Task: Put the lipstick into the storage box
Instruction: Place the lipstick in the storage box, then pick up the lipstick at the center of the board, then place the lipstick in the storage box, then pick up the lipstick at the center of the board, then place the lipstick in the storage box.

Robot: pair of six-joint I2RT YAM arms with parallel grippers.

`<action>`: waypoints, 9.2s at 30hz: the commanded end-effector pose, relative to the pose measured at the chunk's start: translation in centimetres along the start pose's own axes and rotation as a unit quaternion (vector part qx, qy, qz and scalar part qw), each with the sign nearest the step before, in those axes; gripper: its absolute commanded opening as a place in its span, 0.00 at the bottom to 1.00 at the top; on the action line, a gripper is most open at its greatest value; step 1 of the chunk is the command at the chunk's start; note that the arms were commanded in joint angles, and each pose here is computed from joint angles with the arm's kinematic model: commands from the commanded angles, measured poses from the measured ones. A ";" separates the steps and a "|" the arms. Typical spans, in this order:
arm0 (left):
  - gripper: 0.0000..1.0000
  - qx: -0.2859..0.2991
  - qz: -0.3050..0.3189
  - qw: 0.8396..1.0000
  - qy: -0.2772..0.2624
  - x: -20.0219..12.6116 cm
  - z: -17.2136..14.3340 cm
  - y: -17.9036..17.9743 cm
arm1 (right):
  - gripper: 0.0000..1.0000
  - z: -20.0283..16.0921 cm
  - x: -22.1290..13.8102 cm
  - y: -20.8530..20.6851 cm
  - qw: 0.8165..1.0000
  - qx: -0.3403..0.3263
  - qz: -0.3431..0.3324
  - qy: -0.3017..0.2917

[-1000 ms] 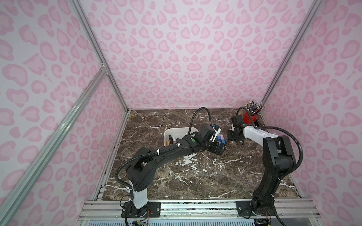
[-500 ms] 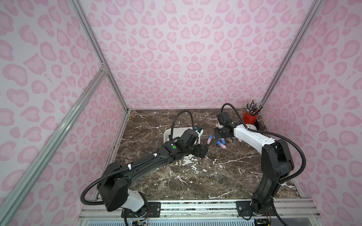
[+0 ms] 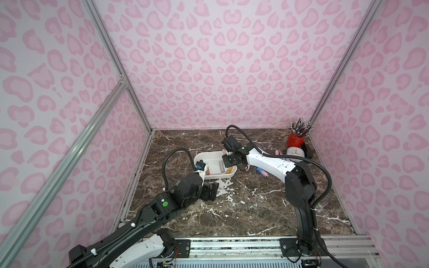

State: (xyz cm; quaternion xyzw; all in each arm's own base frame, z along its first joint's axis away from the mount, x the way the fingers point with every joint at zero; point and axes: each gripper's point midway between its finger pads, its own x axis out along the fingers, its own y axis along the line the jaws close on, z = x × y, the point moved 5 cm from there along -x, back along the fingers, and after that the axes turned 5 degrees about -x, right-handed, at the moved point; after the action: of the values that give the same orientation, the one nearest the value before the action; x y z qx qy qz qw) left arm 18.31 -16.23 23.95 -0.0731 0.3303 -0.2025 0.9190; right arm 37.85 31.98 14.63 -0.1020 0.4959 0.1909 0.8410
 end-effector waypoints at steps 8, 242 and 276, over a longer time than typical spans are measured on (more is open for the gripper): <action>0.98 -0.030 0.025 0.999 -0.006 -1.5 -0.9 1.6 | 0.25 -1.1 3.1 1.7 0.999 -0.001 0.013 0.042; 0.98 0.048 -0.169 0.975 0.139 15.2 1.8 -15.4 | 0.13 -9.2 -0.9 -31.5 0.948 0.279 -0.149 0.044; 0.98 -0.013 -0.052 0.999 0.004 2.4 -0.9 -3.4 | 0.15 0.4 0.2 -0.6 1.000 0.012 -0.015 0.008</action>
State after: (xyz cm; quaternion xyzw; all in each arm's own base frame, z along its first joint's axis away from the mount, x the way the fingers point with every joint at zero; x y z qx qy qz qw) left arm 18.45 -21.61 22.79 -0.1003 0.3372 -0.2730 0.8954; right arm 38.74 30.54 15.42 -0.0905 0.4946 0.1722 0.8471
